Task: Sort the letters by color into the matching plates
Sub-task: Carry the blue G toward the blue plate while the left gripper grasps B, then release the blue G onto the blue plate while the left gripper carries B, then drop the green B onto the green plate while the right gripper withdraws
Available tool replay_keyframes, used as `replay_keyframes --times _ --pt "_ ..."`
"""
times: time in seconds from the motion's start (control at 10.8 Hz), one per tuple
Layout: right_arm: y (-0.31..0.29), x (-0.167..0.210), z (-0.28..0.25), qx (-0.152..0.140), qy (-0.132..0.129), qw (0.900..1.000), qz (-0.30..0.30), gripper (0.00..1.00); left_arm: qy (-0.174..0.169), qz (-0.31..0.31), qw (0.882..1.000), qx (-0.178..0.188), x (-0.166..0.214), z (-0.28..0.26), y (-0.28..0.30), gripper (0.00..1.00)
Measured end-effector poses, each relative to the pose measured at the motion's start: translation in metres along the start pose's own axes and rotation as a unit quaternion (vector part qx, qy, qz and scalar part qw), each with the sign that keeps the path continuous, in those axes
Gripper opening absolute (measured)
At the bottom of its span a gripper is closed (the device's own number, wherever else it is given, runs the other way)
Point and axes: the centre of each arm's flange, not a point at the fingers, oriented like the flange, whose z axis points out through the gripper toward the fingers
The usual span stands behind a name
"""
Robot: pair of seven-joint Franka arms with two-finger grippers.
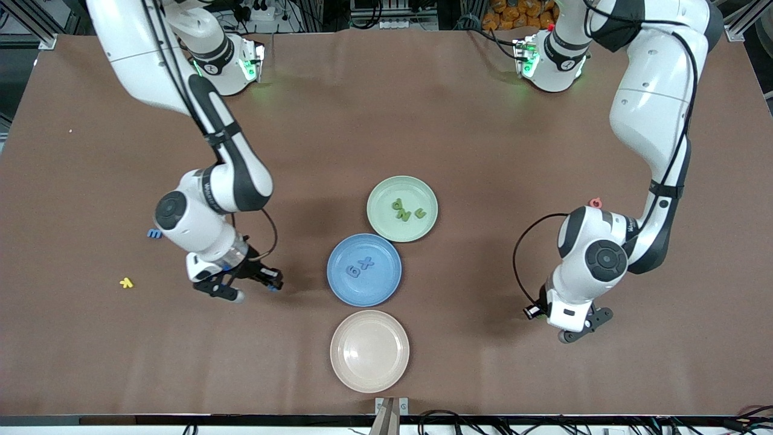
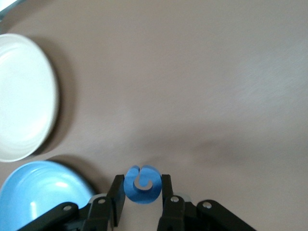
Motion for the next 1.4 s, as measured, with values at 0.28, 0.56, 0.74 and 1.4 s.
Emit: replay_keyframes --times 0.28,0.56,0.74,1.4 --pt "-0.065 -0.033 0.007 0.017 -0.004 1.0 0.023 0.35 -0.015 -0.035 0.999 0.018 -0.063 -0.037 0.057 0.29" --pt "-0.113 -0.057 0.021 0.032 -0.01 0.999 0.037 0.35 -0.031 -0.054 0.997 0.048 -0.144 -0.037 0.089 0.29" --pt "-0.13 -0.077 0.039 0.035 -0.026 0.998 0.041 0.35 -0.038 -0.056 0.995 0.07 -0.189 -0.034 0.089 0.29" --pt "-0.145 -0.099 0.057 0.033 -0.04 0.998 0.039 0.92 -0.065 -0.074 0.99 0.105 -0.335 -0.045 0.133 0.29"
